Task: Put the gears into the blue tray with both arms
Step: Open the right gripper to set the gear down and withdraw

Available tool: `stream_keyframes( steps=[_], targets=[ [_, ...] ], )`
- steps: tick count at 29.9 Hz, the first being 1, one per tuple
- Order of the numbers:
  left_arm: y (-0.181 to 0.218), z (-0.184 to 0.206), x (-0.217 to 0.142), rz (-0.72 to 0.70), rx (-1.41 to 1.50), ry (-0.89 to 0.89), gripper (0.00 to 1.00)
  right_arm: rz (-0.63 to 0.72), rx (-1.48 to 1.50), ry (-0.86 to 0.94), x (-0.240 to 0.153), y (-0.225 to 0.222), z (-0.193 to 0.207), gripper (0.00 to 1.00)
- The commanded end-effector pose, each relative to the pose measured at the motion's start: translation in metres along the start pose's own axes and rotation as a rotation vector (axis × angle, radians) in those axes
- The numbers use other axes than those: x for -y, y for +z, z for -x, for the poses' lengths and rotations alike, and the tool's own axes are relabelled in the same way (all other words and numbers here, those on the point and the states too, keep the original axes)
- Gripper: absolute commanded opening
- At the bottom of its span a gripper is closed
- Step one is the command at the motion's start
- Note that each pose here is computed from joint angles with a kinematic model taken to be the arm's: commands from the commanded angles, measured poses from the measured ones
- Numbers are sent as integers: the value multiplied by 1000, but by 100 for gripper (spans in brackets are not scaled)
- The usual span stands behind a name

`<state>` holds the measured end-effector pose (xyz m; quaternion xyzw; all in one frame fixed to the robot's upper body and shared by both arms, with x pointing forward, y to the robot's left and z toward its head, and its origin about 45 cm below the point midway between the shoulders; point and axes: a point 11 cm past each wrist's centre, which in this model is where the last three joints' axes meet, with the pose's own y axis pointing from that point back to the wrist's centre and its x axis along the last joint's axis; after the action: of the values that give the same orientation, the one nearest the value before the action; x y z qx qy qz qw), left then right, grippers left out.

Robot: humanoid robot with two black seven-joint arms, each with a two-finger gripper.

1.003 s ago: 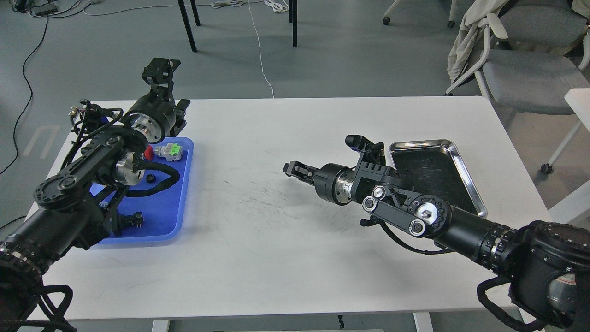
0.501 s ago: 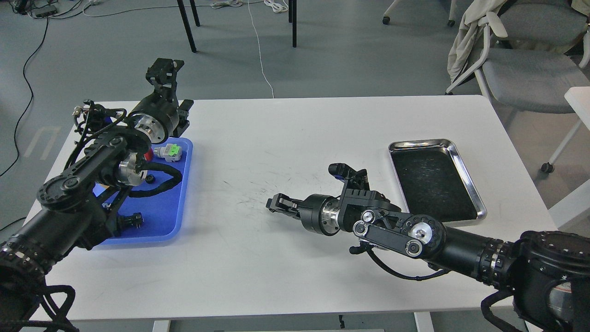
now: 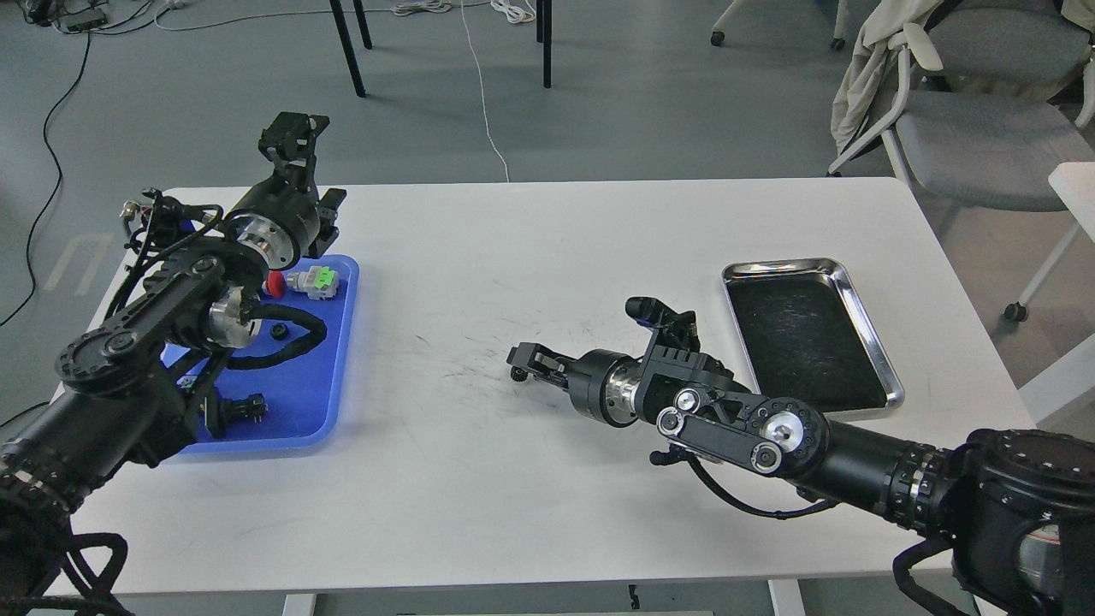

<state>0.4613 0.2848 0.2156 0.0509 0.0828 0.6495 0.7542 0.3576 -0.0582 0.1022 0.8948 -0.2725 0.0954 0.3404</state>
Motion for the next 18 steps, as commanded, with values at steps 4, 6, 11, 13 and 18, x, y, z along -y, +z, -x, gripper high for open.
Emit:
stream_keyframes(
  steps=[4, 6, 11, 13, 18],
  targets=[
    [1, -6, -1, -1, 11, 10, 99, -66, 83, 75, -2, -22, -28, 89],
    [3, -9, -2, 0, 16, 14, 99, -94, 121, 106, -5, -31, -42, 91],
    [8, -22, -4, 0, 45, 34, 99, -165, 208, 178, -13, -51, -77, 94],
    [8, -22, -4, -5, 74, 28, 99, -187, 221, 197, -16, -59, -86, 94],
    [20, -28, -5, -1, 130, 20, 99, -303, 422, 250, -31, -80, -117, 94]
  ],
)
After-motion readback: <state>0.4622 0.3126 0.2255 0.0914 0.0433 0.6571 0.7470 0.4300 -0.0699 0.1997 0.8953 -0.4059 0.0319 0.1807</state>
